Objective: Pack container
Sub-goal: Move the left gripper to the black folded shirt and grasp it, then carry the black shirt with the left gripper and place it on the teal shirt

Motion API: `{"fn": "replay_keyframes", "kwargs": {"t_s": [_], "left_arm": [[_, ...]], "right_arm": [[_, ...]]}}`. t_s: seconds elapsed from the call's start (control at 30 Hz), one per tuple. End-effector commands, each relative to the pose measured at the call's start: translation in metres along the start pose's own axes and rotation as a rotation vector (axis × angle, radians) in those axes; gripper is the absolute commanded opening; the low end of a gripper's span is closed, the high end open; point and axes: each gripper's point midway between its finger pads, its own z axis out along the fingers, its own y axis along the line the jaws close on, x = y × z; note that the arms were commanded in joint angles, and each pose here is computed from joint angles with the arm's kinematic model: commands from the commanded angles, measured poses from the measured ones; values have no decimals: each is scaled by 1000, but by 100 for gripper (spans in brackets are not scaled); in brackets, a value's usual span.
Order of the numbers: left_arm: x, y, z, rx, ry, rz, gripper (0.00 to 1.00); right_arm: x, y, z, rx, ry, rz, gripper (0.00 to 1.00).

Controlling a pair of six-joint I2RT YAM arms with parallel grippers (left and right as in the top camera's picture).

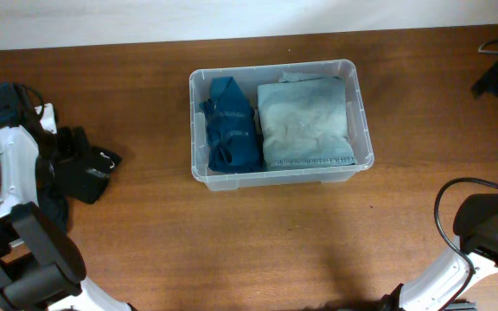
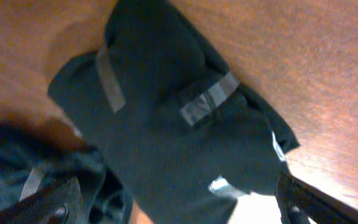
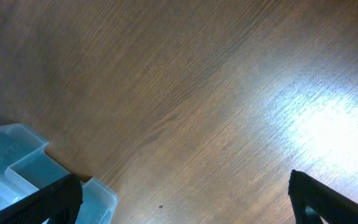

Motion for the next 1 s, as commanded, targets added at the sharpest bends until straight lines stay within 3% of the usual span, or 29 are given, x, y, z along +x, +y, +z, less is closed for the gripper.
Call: {"fn": "replay_keyframes", "kwargs": {"t_s": [0.0, 0.2, 0.4, 0.43, 0.5, 0.53, 0.63, 0.8, 0.97], "left_arm": [[4, -2, 17, 10, -8, 114, 99], [3, -3, 34, 7, -44, 145, 99], [22, -16, 72, 83, 42, 145, 97], [25, -18, 76, 93, 56, 145, 89], [30, -20, 80, 102, 77, 133, 56], [32, -20, 81, 103, 86, 122, 32], [33, -20, 80, 101, 95, 55, 2], [25, -26, 61, 139, 97, 0, 1], [-14, -27, 3, 164, -1, 7, 1]], "right_arm": [[1, -1, -2, 1, -4, 13, 98], [1, -1, -2, 1, -4, 13, 98], [1, -1, -2, 1, -4, 13, 98], [1, -1, -2, 1, -4, 13, 98], [1, -1, -2, 1, -4, 13, 98], [1, -1, -2, 1, -4, 13, 99], [1, -1, -2, 1, -4, 13, 98], [1, -1, -2, 1, -4, 13, 98], [1, -1, -2, 1, -4, 13, 98]]}}
